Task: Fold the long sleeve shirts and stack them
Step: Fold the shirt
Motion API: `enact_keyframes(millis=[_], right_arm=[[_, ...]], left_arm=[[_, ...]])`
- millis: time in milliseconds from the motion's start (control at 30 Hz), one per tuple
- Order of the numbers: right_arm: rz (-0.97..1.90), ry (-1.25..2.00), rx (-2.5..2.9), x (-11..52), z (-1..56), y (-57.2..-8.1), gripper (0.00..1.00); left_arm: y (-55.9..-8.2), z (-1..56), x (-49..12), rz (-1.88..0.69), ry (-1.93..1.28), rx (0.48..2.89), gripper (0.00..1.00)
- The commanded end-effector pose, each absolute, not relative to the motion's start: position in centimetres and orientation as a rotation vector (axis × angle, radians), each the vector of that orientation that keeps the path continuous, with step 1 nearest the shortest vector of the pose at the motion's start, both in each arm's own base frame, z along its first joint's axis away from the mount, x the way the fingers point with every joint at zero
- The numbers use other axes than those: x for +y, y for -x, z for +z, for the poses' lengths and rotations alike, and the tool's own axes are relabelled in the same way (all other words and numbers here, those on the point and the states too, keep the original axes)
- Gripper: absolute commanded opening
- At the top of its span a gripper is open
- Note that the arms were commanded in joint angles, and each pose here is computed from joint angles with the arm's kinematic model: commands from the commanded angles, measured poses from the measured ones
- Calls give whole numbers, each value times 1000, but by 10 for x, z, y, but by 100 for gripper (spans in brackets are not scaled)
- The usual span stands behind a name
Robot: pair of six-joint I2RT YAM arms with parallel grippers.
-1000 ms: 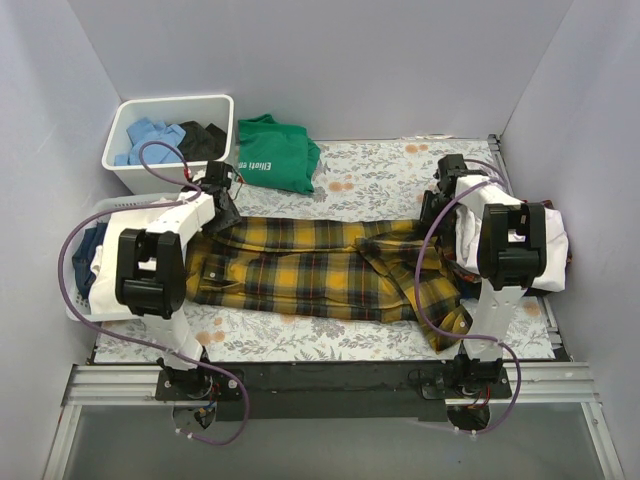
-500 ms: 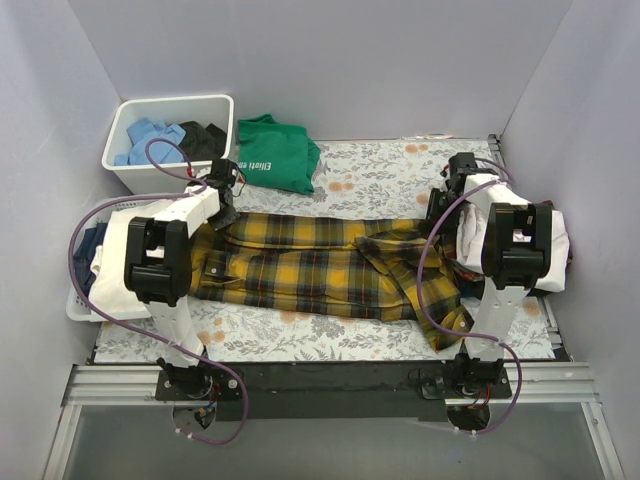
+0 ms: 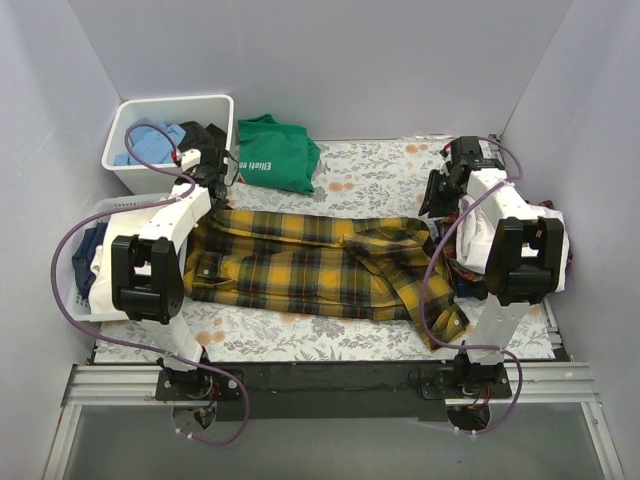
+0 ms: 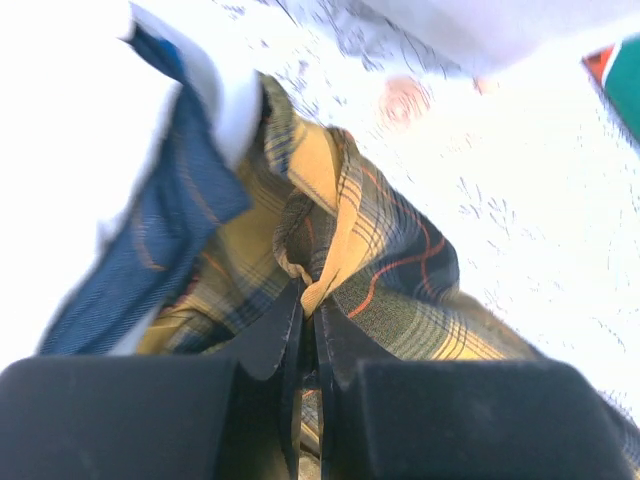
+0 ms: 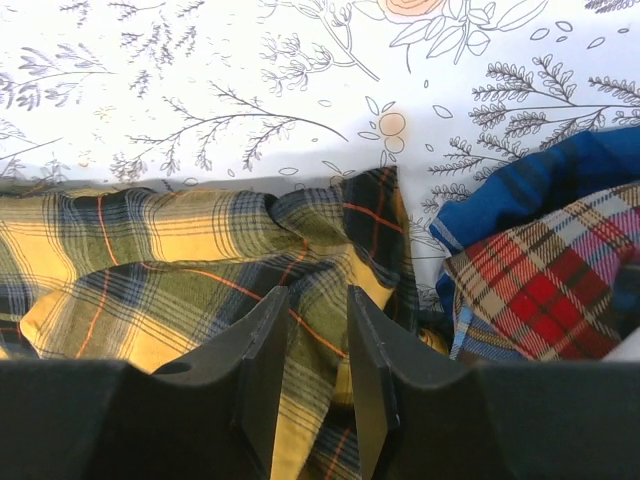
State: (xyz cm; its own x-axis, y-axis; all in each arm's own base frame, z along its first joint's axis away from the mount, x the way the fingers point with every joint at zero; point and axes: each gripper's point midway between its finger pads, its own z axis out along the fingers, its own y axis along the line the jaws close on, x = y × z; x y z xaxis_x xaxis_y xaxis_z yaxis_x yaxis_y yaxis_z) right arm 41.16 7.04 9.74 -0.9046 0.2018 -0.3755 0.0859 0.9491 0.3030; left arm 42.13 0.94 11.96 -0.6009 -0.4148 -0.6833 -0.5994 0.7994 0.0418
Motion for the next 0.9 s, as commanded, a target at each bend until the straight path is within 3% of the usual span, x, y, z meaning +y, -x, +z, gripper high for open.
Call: enact_keyframes(millis=[0, 133, 167, 267, 300, 333, 600, 867], right_arm=[[420, -142, 2616, 80, 130, -416, 40], [434, -47, 2606, 99, 139, -409, 43], [443, -9, 2608, 110, 140, -406, 45], [435, 63, 2620, 128, 139, -396, 46], [430, 76, 2625, 131, 137, -394, 46], [428, 83, 2624, 134, 137, -394, 46], [507, 147, 2707, 160, 109, -391, 47], [471, 133, 2900, 151, 51, -349, 46]], left_arm=[[-413, 141, 37, 495, 791, 2199, 0], [-406, 112, 49, 563, 809, 2253, 0], [-406, 105, 46, 550, 801, 2274, 21], [-409, 101, 40, 498, 795, 2289, 42], [-411, 102, 37, 468, 796, 2292, 60], [-415, 104, 33, 436, 789, 2289, 65], [-440, 134, -2, 154, 681, 2287, 68], [-443, 133, -60, -96, 511, 2359, 67]])
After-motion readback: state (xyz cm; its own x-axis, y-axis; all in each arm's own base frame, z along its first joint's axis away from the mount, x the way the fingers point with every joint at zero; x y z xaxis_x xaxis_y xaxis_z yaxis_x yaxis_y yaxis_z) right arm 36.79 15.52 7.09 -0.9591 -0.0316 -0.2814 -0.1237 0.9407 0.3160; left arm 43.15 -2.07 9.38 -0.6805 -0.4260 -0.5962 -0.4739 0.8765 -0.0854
